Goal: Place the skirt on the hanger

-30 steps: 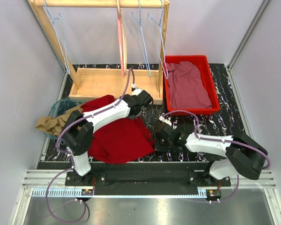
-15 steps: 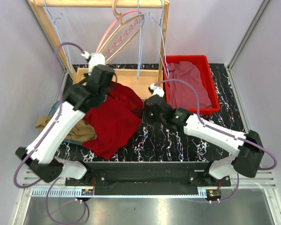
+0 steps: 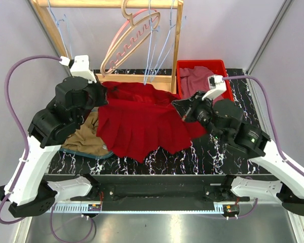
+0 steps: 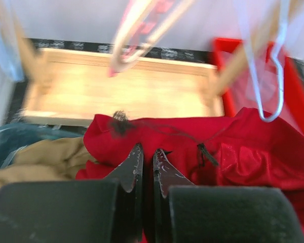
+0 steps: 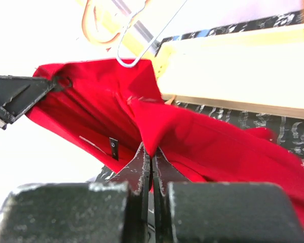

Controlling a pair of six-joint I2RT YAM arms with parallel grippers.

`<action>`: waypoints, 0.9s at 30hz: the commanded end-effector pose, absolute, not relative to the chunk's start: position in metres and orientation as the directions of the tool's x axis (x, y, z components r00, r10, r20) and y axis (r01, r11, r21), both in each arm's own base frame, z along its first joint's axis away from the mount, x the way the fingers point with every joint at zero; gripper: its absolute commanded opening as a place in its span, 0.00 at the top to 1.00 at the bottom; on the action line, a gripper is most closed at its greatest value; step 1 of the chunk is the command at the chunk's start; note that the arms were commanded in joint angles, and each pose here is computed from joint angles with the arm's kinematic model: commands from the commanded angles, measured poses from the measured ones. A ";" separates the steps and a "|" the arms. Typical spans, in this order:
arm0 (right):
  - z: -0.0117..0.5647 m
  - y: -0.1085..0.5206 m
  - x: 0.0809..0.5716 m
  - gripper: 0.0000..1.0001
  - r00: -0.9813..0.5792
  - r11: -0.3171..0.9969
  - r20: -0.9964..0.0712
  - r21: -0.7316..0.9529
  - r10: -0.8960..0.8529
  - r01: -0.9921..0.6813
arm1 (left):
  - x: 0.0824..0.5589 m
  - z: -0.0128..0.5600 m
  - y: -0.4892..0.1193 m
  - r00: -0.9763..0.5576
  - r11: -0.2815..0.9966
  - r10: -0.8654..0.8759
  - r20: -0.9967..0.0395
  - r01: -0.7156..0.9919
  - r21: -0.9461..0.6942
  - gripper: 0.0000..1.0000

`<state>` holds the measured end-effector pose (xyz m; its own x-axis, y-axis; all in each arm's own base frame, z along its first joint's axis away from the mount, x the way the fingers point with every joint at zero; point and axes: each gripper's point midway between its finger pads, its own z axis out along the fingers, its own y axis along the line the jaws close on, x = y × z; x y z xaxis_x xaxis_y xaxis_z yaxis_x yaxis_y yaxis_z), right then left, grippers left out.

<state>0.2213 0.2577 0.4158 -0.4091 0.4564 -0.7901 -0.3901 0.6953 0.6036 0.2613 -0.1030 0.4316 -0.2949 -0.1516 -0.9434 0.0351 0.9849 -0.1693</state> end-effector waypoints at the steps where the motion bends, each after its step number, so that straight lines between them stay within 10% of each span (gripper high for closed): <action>1: 0.419 0.174 0.227 1.00 -0.257 0.855 -0.869 0.477 0.422 -0.206 | 0.250 0.463 -0.083 -0.172 0.982 -0.172 -0.970 0.053 -0.184 1.00; 27: 0.428 0.080 0.202 1.00 -0.076 0.845 -0.845 0.533 0.529 -0.047 | 0.280 0.382 -0.230 -0.386 0.777 -0.172 -0.906 0.512 -0.366 1.00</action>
<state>0.2017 0.1471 0.4077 -0.2651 0.4804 -0.8360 -0.2076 0.8183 0.5361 0.2662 -0.2375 0.3711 -0.4642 -0.1923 -0.8646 0.4851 0.7615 -0.4298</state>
